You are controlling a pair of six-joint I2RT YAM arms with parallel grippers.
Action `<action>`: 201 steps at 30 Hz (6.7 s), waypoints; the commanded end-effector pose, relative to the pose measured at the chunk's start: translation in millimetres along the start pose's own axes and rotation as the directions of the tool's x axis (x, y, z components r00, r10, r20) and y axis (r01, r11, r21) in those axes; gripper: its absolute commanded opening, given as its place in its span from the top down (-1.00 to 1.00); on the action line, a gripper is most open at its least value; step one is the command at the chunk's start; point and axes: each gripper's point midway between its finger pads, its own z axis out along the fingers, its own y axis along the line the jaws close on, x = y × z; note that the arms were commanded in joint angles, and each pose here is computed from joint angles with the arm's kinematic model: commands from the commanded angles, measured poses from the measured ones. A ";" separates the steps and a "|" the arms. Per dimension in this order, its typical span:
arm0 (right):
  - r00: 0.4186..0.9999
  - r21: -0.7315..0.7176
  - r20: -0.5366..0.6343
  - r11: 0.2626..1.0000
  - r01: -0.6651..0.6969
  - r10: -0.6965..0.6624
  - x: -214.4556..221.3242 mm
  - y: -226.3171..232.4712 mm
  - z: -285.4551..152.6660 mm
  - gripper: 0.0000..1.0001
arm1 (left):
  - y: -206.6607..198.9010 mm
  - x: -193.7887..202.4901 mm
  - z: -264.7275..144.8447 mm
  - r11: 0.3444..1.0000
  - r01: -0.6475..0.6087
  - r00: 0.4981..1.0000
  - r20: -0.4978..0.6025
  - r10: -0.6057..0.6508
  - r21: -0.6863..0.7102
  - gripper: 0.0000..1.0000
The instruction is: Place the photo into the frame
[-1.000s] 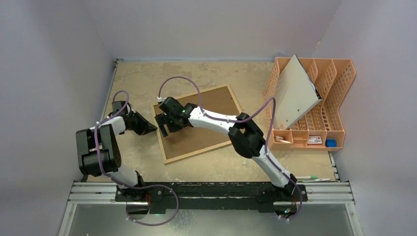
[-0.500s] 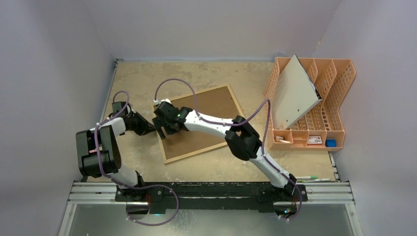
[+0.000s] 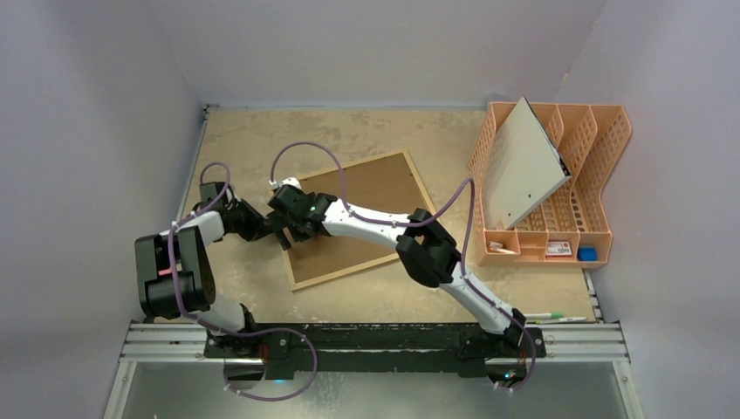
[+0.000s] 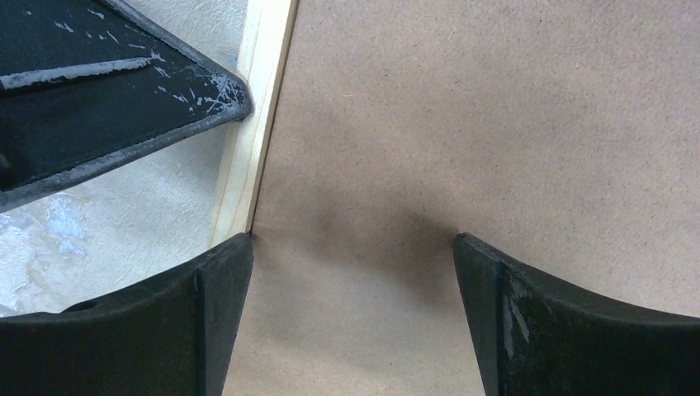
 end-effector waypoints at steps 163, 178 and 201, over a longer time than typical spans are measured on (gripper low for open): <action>0.839 0.355 -0.529 0.864 0.357 -0.130 202.0 -119.8 61.0 0.69 | 33.4 18.1 -14.3 0.980 -0.068 0.995 -0.081 0.054 -0.185 0.78; 0.994 0.355 -0.009 0.929 -0.101 0.112 3.9 -136.5 -27.3 0.30 | -13.8 2.3 -20.3 0.997 -0.077 0.995 -0.059 0.077 -0.003 0.56; 0.963 0.641 0.083 0.726 -0.249 0.257 20.7 -303.9 -100.2 -0.48 | -41.5 -58.8 7.9 0.994 -0.112 0.993 -0.035 0.112 0.004 -0.01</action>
